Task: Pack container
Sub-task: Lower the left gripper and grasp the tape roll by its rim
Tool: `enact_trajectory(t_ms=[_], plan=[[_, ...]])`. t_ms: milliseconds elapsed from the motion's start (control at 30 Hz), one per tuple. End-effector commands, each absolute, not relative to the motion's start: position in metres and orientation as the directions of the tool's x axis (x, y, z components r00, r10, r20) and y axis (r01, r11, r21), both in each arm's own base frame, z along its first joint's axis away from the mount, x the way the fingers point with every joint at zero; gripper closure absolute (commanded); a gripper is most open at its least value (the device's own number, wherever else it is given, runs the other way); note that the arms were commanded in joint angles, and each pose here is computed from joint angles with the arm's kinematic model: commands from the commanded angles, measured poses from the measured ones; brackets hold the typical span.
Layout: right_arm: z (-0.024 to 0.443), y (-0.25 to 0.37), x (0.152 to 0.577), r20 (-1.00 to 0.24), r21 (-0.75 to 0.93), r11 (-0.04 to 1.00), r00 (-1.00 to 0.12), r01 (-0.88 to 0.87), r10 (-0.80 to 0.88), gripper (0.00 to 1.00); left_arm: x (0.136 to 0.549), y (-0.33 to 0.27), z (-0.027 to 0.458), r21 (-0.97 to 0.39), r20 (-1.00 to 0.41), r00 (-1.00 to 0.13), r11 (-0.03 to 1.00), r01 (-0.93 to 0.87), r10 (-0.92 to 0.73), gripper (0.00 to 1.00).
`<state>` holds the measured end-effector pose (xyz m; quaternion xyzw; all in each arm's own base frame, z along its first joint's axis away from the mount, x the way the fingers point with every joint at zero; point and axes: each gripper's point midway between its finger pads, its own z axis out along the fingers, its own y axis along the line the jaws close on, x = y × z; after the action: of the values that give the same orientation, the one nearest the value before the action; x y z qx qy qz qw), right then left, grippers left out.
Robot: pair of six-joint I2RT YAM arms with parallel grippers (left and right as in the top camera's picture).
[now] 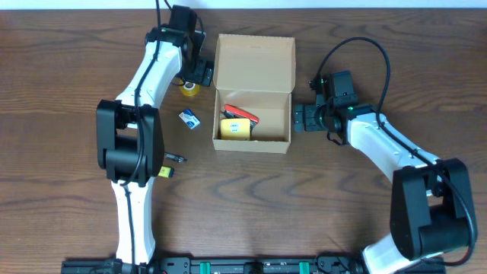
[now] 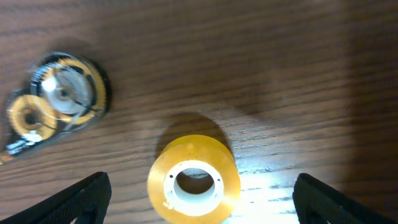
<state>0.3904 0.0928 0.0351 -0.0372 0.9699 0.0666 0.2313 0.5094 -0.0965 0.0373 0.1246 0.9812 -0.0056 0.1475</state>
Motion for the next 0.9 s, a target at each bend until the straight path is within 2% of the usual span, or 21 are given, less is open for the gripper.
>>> enact_trajectory(t_ms=[0,867], plan=[[0.031,0.092,0.389,-0.444,0.104,0.988,-0.894,-0.113,-0.056,0.01,0.494,-0.087,0.008,0.031,-0.215,-0.952,0.975,0.218,0.219,0.06],[0.031,0.092,0.389,-0.444,0.104,0.988,-0.894,-0.113,-0.056,0.01,0.504,-0.075,0.000,0.005,-0.259,-0.957,0.991,0.133,0.130,0.07]])
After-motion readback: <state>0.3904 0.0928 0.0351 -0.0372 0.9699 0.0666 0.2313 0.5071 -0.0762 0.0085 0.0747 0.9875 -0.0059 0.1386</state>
